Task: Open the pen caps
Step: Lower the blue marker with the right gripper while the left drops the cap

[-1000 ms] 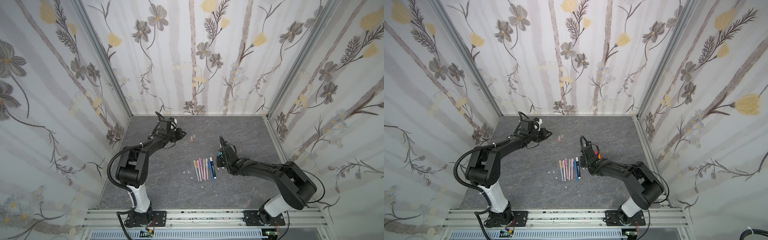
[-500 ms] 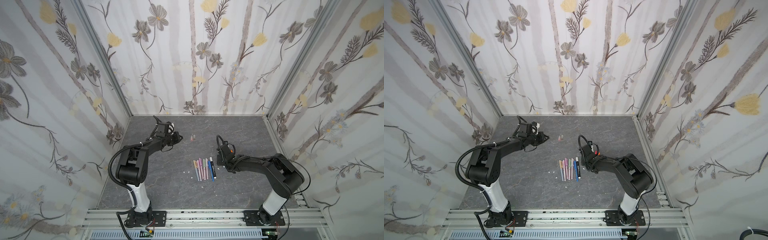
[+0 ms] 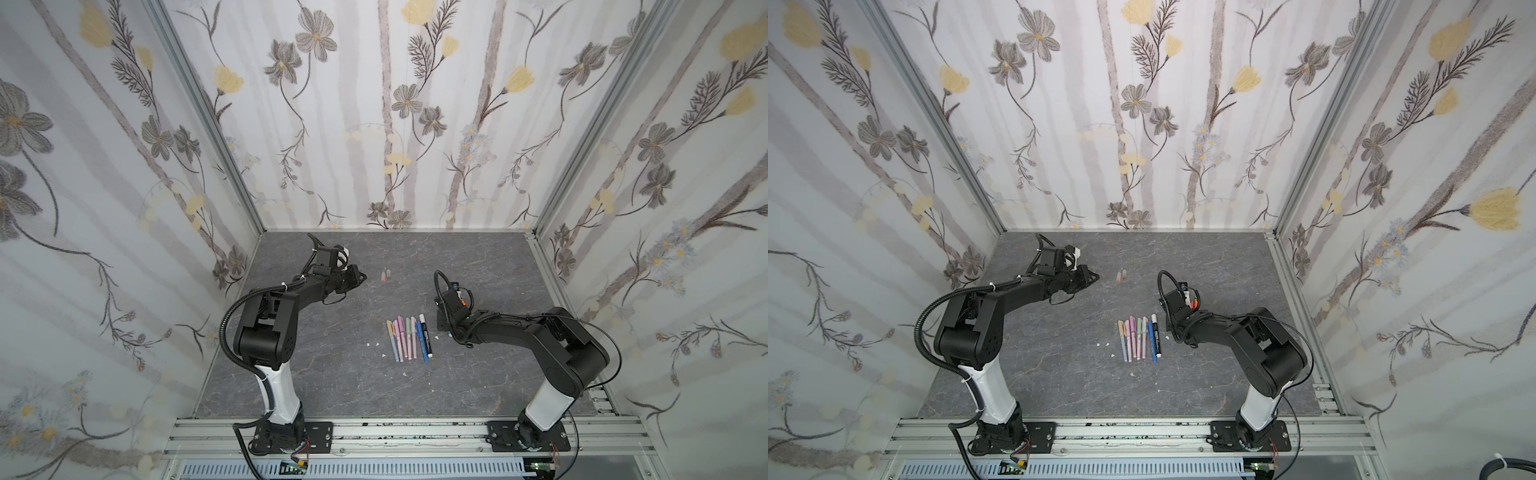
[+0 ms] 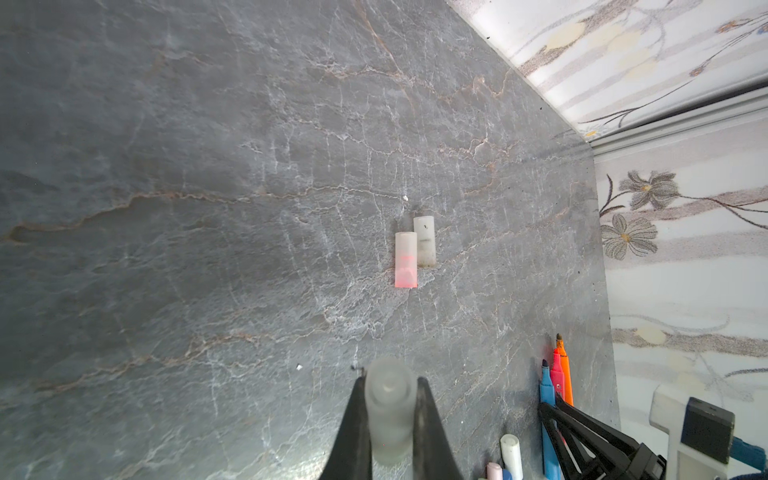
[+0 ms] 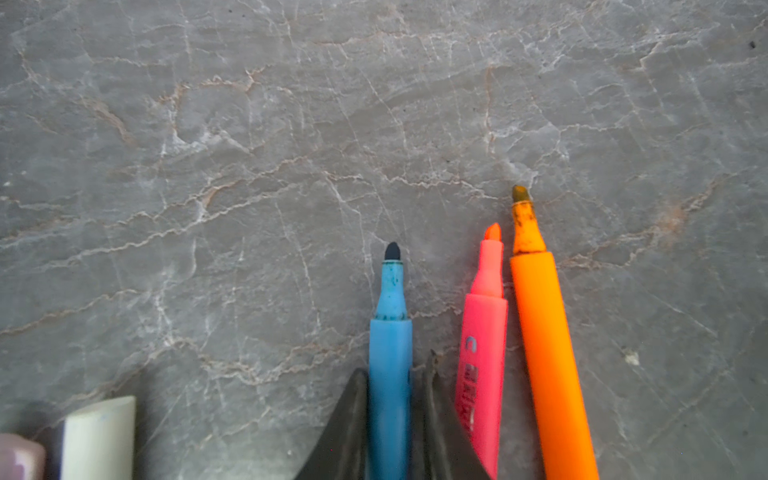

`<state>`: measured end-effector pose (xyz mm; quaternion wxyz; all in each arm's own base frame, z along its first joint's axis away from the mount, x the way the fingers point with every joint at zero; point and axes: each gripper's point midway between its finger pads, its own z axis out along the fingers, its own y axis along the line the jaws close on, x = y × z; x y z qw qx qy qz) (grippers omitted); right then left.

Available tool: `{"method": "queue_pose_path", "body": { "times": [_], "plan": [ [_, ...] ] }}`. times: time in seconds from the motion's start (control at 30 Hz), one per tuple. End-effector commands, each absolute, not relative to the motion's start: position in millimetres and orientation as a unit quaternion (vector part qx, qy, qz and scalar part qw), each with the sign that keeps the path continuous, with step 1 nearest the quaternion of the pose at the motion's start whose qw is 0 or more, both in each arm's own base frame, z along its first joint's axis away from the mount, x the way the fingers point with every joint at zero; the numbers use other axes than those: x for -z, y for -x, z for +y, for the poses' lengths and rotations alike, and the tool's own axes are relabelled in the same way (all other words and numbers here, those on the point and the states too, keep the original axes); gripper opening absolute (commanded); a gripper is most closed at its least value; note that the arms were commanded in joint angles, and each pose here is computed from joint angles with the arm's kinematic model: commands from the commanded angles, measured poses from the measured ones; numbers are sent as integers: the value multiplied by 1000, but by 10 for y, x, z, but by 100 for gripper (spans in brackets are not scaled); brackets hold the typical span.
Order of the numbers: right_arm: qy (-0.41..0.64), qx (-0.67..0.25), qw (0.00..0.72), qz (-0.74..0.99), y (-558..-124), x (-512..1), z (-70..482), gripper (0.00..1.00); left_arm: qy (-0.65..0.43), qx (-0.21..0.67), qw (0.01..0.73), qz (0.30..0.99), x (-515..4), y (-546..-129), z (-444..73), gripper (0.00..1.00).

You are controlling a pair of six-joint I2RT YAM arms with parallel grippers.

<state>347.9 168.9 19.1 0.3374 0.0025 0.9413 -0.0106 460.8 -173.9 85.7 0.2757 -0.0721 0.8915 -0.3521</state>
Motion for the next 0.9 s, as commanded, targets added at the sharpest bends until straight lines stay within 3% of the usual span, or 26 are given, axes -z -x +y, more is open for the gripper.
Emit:
{"method": "queue_pose_path", "body": {
  "times": [0.0, 0.43, 0.67, 0.87],
  "plan": [
    [6, 43, 311, 950, -3346, -123, 1549, 27, 63, 358, 285, 887, -848, -4647, -1757, 0],
    [26, 50, 353, 934, -3457, -457, 1551, 28, 67, 375, 276, 882, -693, -4755, -1860, 0],
    [48, -22, 411, 910, -3503, -922, 1755, 30, 61, 376, 266, 885, -566, -4858, -1974, 0],
    [61, -74, 414, 905, -3444, -1114, 1905, 32, 56, 379, 261, 886, -466, -4944, -2077, 0]
  ]
}}
